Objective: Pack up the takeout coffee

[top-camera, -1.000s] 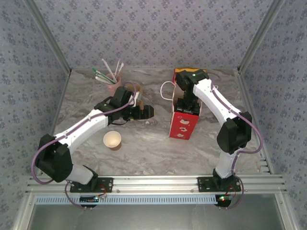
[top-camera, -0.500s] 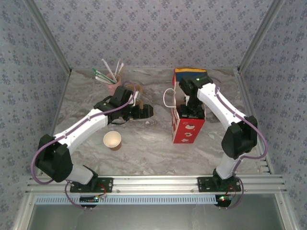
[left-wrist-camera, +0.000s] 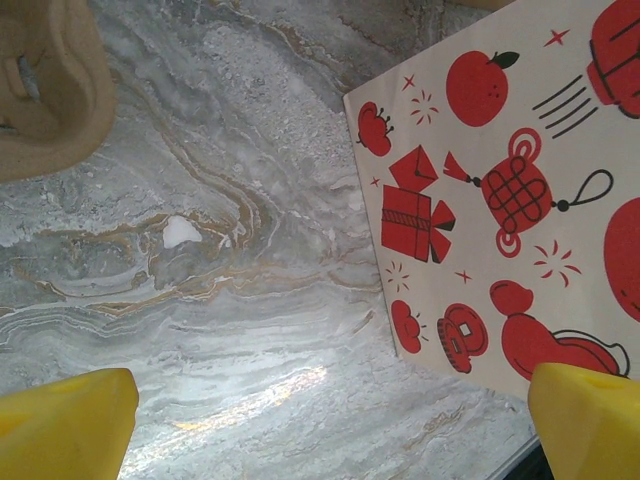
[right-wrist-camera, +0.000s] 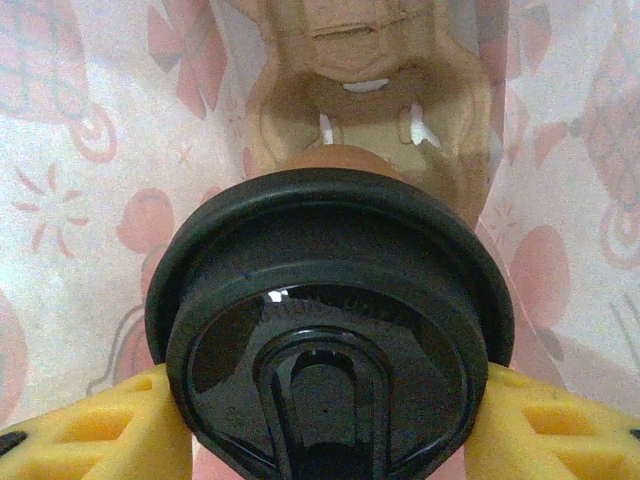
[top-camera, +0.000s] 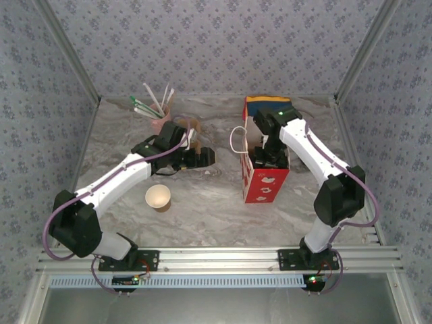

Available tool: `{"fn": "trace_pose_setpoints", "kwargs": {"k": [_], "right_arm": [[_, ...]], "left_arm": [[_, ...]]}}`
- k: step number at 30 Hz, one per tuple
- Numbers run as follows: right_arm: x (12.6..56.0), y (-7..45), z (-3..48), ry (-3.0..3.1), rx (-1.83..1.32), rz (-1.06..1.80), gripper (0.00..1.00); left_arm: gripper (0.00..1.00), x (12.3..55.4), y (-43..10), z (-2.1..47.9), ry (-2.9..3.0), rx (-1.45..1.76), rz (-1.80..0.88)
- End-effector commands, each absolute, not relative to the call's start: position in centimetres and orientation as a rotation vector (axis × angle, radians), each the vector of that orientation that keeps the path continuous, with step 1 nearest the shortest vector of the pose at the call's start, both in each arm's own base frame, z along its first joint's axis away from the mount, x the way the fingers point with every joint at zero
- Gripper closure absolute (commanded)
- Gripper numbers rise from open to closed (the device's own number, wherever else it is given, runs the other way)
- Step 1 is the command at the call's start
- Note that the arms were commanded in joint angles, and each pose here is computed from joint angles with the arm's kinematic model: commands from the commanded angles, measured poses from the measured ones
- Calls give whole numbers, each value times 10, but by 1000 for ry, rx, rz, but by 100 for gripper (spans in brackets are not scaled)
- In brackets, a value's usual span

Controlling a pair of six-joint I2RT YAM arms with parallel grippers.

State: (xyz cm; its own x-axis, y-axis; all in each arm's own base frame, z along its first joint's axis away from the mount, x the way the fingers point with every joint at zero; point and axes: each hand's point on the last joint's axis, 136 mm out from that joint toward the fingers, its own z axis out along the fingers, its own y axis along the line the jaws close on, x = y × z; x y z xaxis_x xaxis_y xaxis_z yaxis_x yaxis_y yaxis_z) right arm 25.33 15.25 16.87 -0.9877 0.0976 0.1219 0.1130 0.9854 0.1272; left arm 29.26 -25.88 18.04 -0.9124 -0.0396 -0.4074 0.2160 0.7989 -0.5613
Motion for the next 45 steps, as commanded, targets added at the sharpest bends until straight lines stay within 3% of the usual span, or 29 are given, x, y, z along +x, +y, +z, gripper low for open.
{"fn": "trace_pose_setpoints", "kwargs": {"k": [1,45], "right_arm": [[251,154,170,-3015,-256,-212,40],[260,142,165,-3024,-211,-97,40]], "left_arm": [[0,289,-265,209,2524,181,-936],[0,274,-266,219,2494,291,-920]]}}
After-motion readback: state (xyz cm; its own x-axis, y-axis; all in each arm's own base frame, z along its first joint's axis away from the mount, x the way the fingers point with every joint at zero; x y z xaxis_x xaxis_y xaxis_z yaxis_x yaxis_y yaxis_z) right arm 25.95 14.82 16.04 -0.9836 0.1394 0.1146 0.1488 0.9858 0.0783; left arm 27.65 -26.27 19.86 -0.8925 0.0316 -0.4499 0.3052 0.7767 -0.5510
